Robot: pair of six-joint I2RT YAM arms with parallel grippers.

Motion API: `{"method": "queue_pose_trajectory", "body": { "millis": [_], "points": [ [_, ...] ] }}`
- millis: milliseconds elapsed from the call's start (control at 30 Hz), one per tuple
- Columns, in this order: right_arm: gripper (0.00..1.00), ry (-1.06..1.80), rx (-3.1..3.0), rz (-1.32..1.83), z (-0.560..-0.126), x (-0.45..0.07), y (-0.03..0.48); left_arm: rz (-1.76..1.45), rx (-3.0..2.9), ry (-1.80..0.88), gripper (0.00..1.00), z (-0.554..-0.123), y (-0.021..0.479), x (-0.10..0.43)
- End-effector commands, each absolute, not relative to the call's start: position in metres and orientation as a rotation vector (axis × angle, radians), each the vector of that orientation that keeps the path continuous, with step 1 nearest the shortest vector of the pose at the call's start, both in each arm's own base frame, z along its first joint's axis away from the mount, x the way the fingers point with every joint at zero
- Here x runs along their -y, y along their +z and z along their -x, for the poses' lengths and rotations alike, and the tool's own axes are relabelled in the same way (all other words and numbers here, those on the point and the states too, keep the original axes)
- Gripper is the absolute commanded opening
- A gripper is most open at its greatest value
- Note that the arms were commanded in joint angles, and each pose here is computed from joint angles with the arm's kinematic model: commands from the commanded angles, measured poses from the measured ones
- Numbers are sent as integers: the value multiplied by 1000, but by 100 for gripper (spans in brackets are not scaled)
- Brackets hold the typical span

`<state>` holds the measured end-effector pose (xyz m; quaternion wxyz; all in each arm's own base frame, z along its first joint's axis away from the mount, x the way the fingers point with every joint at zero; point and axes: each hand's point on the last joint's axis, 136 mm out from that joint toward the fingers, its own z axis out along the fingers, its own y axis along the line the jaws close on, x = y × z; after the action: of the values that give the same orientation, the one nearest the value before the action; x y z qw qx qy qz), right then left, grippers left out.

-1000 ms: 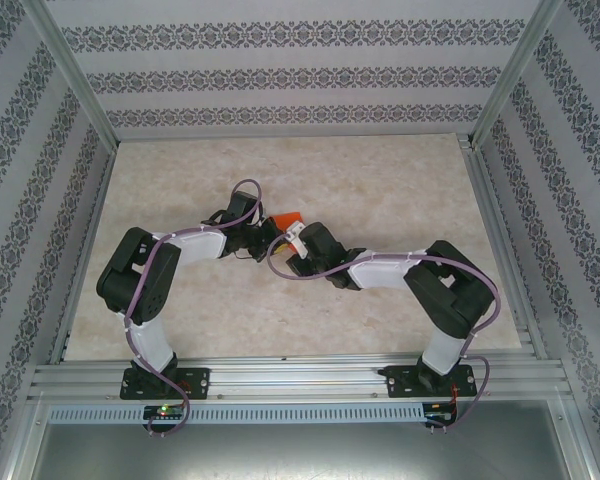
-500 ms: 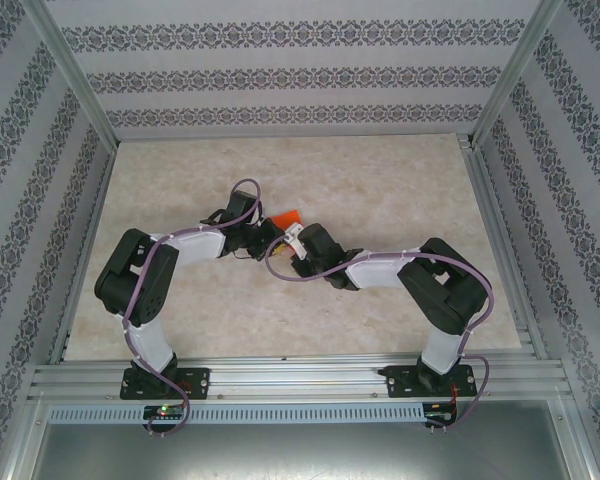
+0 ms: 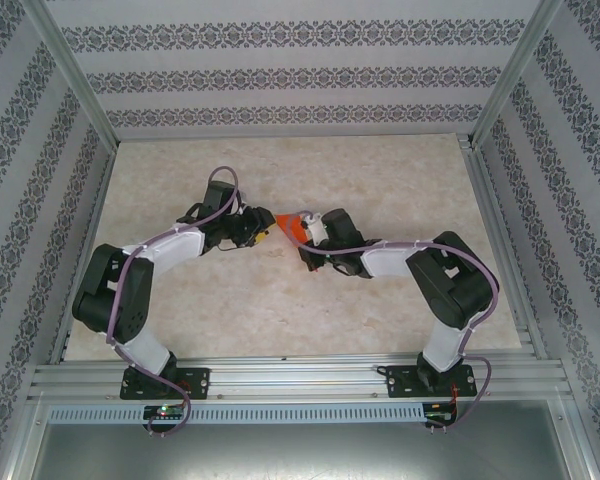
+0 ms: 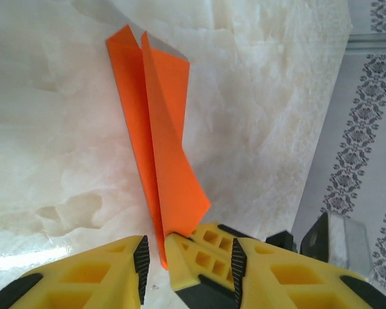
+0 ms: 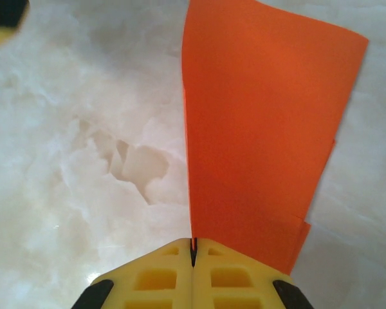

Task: Fold a paper plane with a square sheet of paper (pick it up from the middle)
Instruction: Fold the wing for the fifth time at the center of the table.

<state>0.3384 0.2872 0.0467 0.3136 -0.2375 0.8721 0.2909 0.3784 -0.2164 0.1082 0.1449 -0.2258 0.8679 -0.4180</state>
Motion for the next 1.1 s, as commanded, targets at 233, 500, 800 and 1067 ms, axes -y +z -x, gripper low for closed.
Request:
{"method": "queue_pose_trajectory", "body": {
  "millis": [233, 500, 800, 1067],
  "points": [
    [0, 1238, -2287, 410, -342, -296, 61, 422, -2458, -1399, 35, -378, 95, 264],
    [0, 1334, -2319, 341, -342, -293, 54, 410, -2433, -1443, 27, -389, 84, 274],
    [0, 1402, -2334, 297, -348, -290, 51, 393, -2428, -1468, 23, -402, 77, 284],
    [6, 1388, -2376, 289, -348, -288, 42, 395, -2435, -1448, 22, -405, 72, 283]
  ]
}}
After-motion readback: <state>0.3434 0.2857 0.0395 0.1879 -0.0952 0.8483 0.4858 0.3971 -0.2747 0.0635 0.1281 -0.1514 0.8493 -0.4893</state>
